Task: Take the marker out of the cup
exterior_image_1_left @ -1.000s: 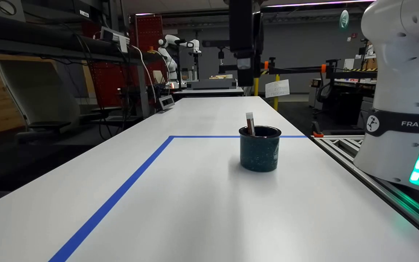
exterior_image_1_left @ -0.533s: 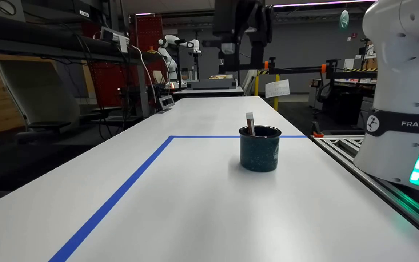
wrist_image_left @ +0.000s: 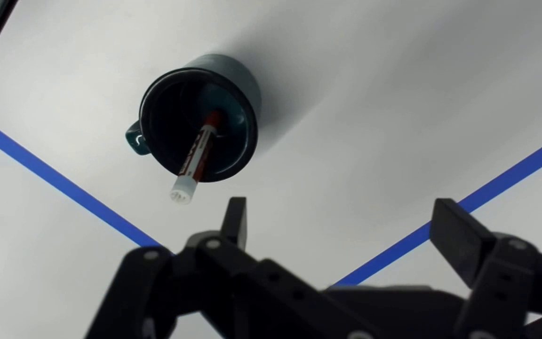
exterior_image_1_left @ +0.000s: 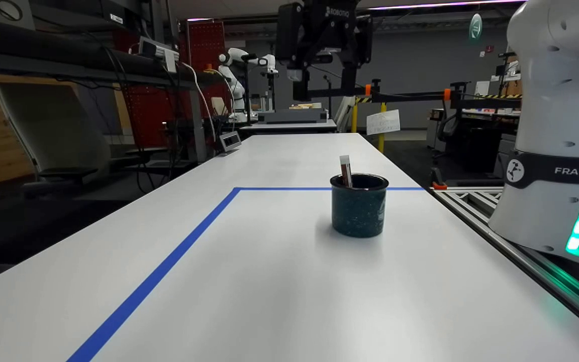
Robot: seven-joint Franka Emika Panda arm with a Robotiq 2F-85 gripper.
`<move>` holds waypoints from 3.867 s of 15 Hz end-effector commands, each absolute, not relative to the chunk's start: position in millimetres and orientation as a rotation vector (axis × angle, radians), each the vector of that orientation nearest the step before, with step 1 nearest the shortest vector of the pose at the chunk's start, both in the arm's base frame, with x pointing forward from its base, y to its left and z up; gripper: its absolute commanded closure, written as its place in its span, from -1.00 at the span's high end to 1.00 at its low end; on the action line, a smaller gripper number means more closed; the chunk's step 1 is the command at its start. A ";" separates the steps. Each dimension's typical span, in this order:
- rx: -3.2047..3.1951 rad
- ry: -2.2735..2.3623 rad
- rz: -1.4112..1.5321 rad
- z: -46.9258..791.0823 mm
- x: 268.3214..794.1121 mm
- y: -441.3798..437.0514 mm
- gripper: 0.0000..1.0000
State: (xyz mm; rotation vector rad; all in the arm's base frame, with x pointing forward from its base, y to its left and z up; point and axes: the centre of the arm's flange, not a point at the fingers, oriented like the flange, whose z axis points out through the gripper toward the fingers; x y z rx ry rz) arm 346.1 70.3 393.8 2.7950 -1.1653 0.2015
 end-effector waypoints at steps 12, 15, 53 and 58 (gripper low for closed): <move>2.451 -1.675 0.010 295.4 321.2 1.7 1.00; 2.458 -1.643 0.011 311.1 366.5 3.8 1.00; 2.260 -1.647 -0.051 271.4 340.1 -30.4 1.00; 2.267 -1.651 -0.053 265.8 340.2 -34.3 1.00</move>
